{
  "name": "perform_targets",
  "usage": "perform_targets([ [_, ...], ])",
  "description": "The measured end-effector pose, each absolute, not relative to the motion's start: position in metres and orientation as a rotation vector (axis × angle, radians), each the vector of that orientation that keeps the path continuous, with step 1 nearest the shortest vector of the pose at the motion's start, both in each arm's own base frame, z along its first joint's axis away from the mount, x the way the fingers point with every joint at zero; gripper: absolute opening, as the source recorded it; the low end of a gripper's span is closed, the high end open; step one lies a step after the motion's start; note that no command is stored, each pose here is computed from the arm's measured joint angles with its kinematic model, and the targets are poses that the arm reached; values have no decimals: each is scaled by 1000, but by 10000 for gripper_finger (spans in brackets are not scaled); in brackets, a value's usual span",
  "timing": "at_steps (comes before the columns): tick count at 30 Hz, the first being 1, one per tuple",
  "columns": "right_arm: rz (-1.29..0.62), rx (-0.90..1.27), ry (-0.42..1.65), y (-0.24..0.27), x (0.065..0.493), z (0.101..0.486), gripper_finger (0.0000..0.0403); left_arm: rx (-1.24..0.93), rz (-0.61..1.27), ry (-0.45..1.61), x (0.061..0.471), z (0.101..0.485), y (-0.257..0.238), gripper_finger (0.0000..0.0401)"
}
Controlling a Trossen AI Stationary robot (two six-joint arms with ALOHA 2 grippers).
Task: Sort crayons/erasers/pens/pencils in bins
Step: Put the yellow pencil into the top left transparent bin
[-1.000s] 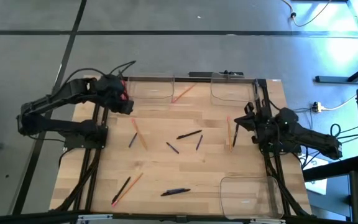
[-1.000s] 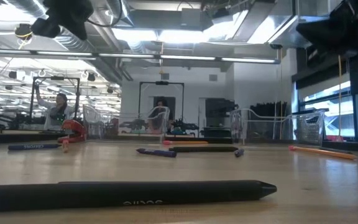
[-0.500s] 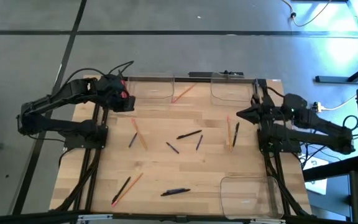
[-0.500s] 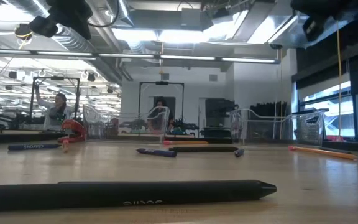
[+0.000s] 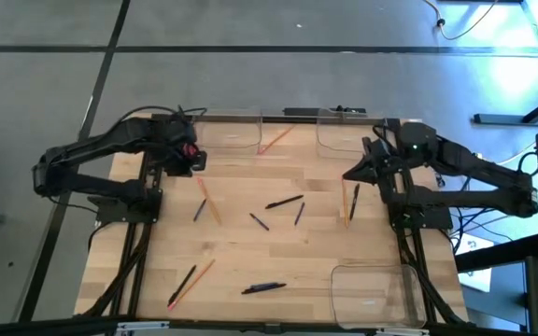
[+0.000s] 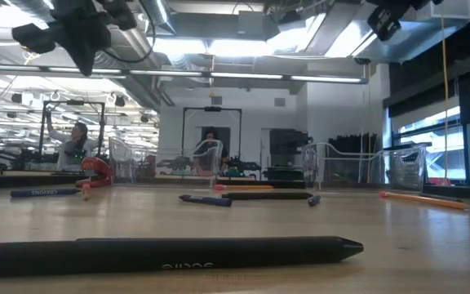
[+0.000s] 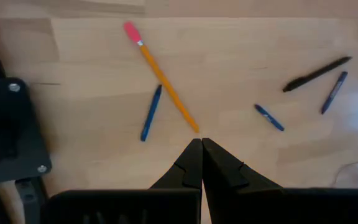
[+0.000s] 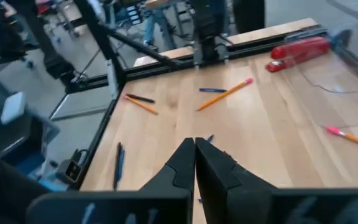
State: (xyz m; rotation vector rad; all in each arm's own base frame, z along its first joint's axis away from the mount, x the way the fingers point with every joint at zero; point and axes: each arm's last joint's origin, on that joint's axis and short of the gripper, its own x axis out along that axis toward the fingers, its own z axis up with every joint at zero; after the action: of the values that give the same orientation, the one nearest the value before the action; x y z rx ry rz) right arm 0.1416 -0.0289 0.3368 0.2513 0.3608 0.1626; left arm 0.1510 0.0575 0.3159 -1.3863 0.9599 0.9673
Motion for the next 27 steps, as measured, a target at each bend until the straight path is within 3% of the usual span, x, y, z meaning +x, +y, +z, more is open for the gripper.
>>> perform_targets([
  [7, 185, 228, 392, -30, 147, 333, 15, -1424, 971, 912, 170, 310, 65, 0],
  [12, 73, 205, 420, -33, 147, 330, 15, -1480, 1030, 924, 177, 304, 67, 0],
  [27, 2, 125, 427, -36, 147, 329, 15, -1509, 1177, 897, 192, 297, 38, 0],
])
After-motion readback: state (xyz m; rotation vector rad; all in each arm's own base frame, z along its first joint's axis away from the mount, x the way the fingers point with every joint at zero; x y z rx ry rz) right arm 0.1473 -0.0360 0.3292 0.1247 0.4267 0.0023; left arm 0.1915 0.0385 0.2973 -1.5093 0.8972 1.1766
